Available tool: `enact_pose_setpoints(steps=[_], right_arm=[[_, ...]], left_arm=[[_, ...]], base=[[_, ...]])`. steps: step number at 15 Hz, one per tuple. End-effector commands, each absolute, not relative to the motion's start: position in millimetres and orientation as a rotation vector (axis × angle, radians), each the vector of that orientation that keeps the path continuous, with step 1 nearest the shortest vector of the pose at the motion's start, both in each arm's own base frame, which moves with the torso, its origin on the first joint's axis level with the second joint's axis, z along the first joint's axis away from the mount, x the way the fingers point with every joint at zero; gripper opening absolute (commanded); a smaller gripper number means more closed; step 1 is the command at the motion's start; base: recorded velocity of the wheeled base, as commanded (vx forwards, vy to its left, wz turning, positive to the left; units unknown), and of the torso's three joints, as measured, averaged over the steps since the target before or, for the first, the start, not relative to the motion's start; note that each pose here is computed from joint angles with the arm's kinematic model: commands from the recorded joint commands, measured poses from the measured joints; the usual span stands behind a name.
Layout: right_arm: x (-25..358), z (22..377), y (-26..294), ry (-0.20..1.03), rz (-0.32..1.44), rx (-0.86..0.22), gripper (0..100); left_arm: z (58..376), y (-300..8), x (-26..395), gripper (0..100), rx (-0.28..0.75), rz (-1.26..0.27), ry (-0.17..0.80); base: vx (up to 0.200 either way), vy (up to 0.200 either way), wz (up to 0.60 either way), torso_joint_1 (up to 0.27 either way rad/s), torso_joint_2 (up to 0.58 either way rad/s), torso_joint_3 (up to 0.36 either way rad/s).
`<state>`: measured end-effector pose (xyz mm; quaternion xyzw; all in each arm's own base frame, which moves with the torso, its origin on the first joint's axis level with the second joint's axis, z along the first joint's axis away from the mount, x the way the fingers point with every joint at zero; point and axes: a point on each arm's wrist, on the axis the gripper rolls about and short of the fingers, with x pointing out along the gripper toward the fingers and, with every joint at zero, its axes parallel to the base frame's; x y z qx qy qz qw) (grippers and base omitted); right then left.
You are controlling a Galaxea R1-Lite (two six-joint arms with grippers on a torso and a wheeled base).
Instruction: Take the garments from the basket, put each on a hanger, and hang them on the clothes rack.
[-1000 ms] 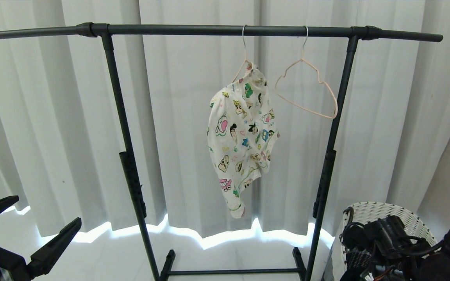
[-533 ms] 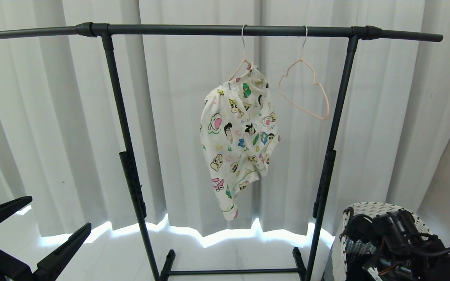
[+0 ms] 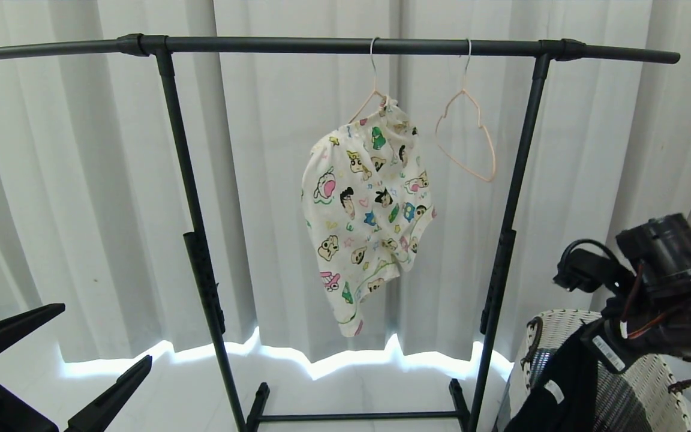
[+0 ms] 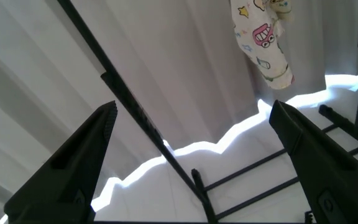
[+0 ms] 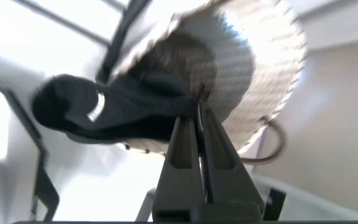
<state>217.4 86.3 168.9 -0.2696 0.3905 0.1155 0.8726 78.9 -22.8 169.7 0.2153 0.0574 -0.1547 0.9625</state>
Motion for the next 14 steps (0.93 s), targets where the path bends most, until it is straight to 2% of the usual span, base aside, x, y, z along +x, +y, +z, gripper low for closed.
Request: enact_pose_setpoints(steps=[1,8,9,11,14], right_arm=[[200.7,221.0,94.7,0.641,0.287,-0.533,0],[196.6,250.1,153.2,0.499,0.478,-0.534,0],[200.2,255.8,163.3,0.479,0.494,-0.517,0],[206.8,269.7,184.6,0.430,0.528,-0.487,0],[212.1,286.7,211.9,0.362,0.589,-0.463,0]], left_arm=[[170.2,-22.9,79.2,100,0.437,-0.313,0.115],[185.8,-24.6,84.0,100,0.423,-0.313,0.072],[189.7,-25.9,85.3,100,0.420,-0.326,0.060],[200.6,-35.1,89.3,100,0.383,-0.449,0.023],[206.9,-50.4,100.3,100,0.334,-0.606,0.034]], base=[[-0.200,0.000,0.00,0.017,0.00,-0.007],[-0.200,0.000,0.00,-0.002,0.00,0.004],[0.000,0.000,0.00,0.000,0.00,0.000],[0.000,0.000,0.00,0.000,0.00,0.000],[0.000,0.000,0.00,0.000,0.00,0.000]])
